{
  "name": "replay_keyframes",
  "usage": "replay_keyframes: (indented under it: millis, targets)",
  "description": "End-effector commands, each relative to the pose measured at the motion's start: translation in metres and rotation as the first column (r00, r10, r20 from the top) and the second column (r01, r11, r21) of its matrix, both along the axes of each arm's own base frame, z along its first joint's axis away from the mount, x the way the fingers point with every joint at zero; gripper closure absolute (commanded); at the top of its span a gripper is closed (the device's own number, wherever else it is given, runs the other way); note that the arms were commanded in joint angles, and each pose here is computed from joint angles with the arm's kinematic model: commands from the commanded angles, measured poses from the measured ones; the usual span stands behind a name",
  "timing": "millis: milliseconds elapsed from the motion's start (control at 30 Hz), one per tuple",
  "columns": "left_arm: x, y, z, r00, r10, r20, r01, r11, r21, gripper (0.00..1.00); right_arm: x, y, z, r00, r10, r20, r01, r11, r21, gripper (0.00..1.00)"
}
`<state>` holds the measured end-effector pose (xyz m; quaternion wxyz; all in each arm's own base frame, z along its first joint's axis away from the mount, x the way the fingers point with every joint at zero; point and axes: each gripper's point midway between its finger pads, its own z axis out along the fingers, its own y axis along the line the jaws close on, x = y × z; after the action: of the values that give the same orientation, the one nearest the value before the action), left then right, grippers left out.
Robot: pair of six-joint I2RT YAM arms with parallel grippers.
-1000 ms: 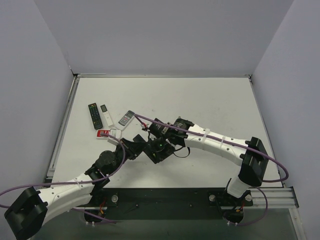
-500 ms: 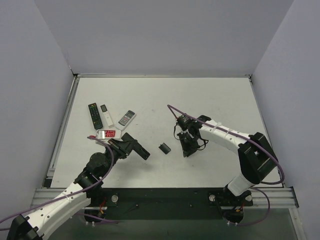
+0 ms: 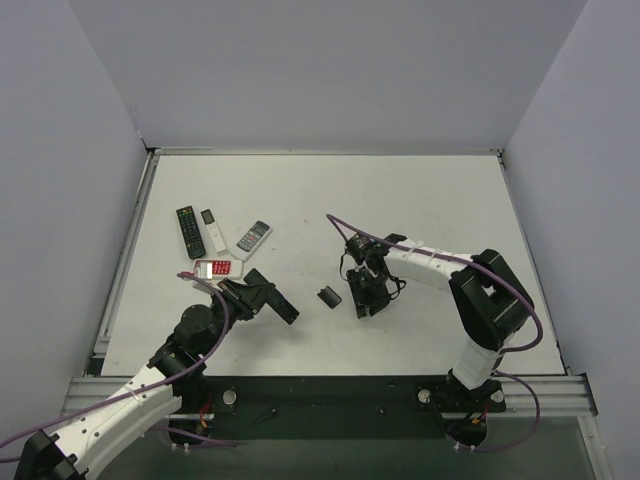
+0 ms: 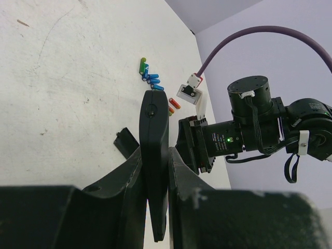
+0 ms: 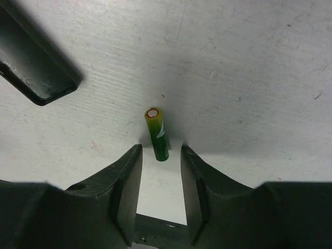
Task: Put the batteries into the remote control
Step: Place the battery at the center of the board, then pick up the battery from the center of the board.
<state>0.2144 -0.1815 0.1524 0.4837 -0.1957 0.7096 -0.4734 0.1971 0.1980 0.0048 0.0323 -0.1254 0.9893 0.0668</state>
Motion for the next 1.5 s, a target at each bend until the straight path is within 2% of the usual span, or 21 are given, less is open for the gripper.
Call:
replay_keyframes:
  millis: [0,67,100,167,200,267,333,467,600,800,867,1200,1400,1467]
  targets:
    - [0.001,-0.001,0.012,0.999,-0.007,0.038,0.007,1.000,-0.008,1.00,0.002,-0.007,0.004,1.000,0.000,0.026,0.001,1.000,-0.012,0.61]
    - [0.002,-0.001,0.014,0.999,-0.007,0.043,0.008,1.000,-0.008,1.00,0.006,-0.002,0.021,0.998,0.019,0.065,-0.020,1.000,0.023,0.55]
    - [0.001,-0.001,0.015,0.999,-0.009,0.045,0.009,1.000,-0.008,1.00,0.008,-0.002,0.027,0.995,0.051,0.086,-0.053,0.998,0.029,0.49]
    - [0.002,-0.002,0.018,0.998,-0.014,0.054,0.014,1.000,0.000,1.00,0.017,0.001,0.050,0.984,0.097,0.149,-0.106,0.993,0.053,0.44]
    - [0.001,-0.002,0.018,0.998,-0.018,0.054,0.018,1.000,0.004,1.00,0.023,0.000,0.059,0.972,0.151,0.182,-0.162,0.986,0.047,0.39]
    - [0.001,-0.004,0.023,0.997,-0.029,0.066,0.029,1.000,0.013,1.00,0.037,-0.005,0.080,0.948,0.190,0.254,-0.202,0.979,0.023,0.38]
    - [0.001,-0.006,0.025,0.996,-0.044,0.076,0.043,0.999,0.024,1.00,0.048,-0.011,0.089,0.934,0.209,0.290,-0.220,0.975,0.007,0.39]
    - [0.001,-0.013,0.030,0.993,-0.080,0.086,0.077,0.996,0.040,1.00,0.077,-0.010,0.101,0.935,0.144,0.323,-0.182,0.979,0.090,0.40]
    - [-0.002,-0.022,0.032,0.985,-0.147,0.092,0.141,0.987,0.074,1.00,0.110,-0.026,0.102,0.910,0.198,0.365,-0.212,0.977,-0.002,0.46]
    - [-0.011,-0.035,0.042,0.966,-0.236,0.110,0.230,0.971,0.061,1.00,0.151,-0.074,0.074,0.916,0.252,0.314,-0.229,0.967,-0.107,0.47]
    - [-0.014,-0.036,0.042,0.962,-0.252,0.108,0.247,0.967,0.061,1.00,0.156,-0.084,0.066,0.914,0.279,0.295,-0.255,0.960,-0.117,0.50]
    - [-0.023,-0.032,0.044,0.955,-0.274,0.110,0.266,0.960,0.083,1.00,0.163,-0.103,0.036,0.908,0.357,0.217,-0.339,0.933,-0.116,0.50]
    - [-0.025,-0.030,0.046,0.958,-0.267,0.104,0.262,0.963,0.061,1.00,0.163,-0.100,0.021,0.906,0.384,0.179,-0.377,0.923,-0.075,0.57]
    - [-0.025,-0.029,0.048,0.960,-0.261,0.105,0.256,0.965,0.059,1.00,0.164,-0.100,0.019,0.901,0.397,0.175,-0.390,0.918,-0.072,0.62]
